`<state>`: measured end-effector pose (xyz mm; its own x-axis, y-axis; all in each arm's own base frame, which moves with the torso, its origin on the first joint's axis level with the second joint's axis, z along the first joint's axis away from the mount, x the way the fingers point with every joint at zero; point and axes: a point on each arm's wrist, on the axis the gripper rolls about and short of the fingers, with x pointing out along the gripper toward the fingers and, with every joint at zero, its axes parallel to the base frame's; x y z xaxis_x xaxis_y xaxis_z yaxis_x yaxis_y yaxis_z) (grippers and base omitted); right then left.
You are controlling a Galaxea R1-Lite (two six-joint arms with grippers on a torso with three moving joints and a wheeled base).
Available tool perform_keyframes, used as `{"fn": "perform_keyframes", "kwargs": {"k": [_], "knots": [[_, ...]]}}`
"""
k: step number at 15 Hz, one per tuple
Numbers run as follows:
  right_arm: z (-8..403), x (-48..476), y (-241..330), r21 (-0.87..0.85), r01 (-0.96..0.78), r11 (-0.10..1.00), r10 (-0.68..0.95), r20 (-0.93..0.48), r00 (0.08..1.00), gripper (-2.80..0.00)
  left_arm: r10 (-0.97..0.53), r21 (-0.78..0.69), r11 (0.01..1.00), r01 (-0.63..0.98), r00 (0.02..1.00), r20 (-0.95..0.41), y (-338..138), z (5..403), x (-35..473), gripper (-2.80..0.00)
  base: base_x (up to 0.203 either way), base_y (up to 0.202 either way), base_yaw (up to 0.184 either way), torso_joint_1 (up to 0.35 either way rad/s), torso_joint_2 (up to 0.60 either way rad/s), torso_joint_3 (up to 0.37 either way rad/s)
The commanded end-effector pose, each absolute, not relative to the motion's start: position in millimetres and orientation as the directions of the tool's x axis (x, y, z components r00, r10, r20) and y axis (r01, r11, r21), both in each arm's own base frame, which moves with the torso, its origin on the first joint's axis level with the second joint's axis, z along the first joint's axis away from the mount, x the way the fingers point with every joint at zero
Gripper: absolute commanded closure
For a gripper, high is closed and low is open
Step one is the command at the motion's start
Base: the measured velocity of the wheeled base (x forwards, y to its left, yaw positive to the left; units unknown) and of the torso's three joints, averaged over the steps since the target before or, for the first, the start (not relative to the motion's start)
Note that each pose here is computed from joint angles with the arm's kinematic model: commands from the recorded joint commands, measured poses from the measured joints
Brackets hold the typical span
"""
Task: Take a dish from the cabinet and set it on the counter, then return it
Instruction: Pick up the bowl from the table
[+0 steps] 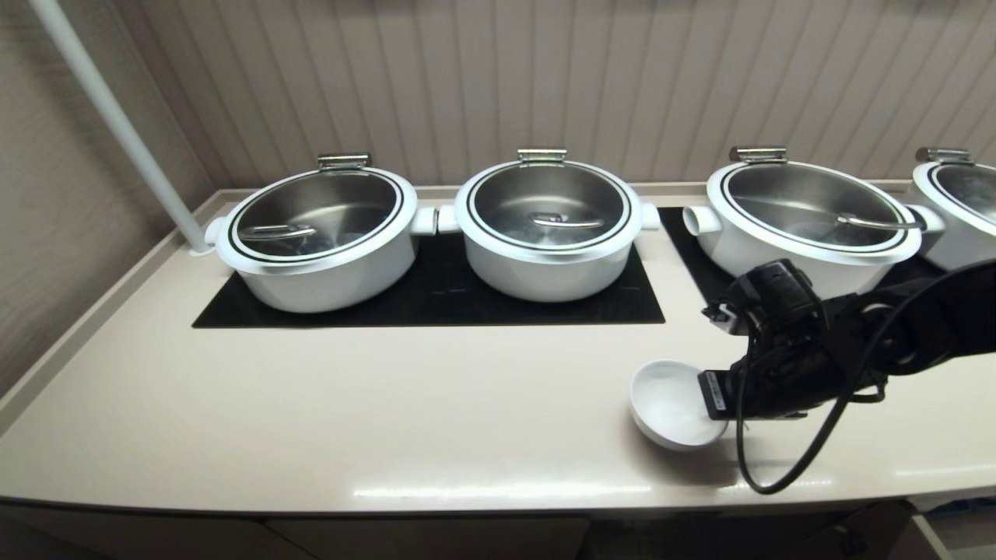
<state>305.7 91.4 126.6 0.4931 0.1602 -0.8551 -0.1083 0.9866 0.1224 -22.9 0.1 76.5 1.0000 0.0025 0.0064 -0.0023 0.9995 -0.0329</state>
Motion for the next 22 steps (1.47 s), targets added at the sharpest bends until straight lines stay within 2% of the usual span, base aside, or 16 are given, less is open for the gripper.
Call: {"fn": "perform_keyframes", "kwargs": {"k": [1,14,17,22], "knots": [[132,303,91,0.14,-0.088,0.986,0.165,-0.846,0.506,0.0,0.003,-0.034,0.999,-0.003,1.0,0.007,0,76,-23,0.0,0.0,0.0,0.0,0.0,0.0,0.0],[163,265,67,0.228,0.028,0.973,0.165,-0.778,0.607,0.0,0.003,-0.034,0.999,-0.003,1.0,0.006,0,76,-23,0.0,0.0,0.0,0.0,0.0,0.0,0.0],[168,242,60,0.245,0.018,0.969,0.174,-0.738,0.652,0.0,0.003,-0.034,0.999,-0.003,1.0,0.006,0,76,-23,0.0,0.0,0.0,0.0,0.0,0.0,0.0],[168,195,52,0.257,-0.009,0.966,0.195,-0.712,0.675,0.0,0.003,-0.034,0.999,-0.003,1.0,0.008,0,77,-23,0.0,0.0,0.0,0.0,0.0,0.0,0.0]]}}
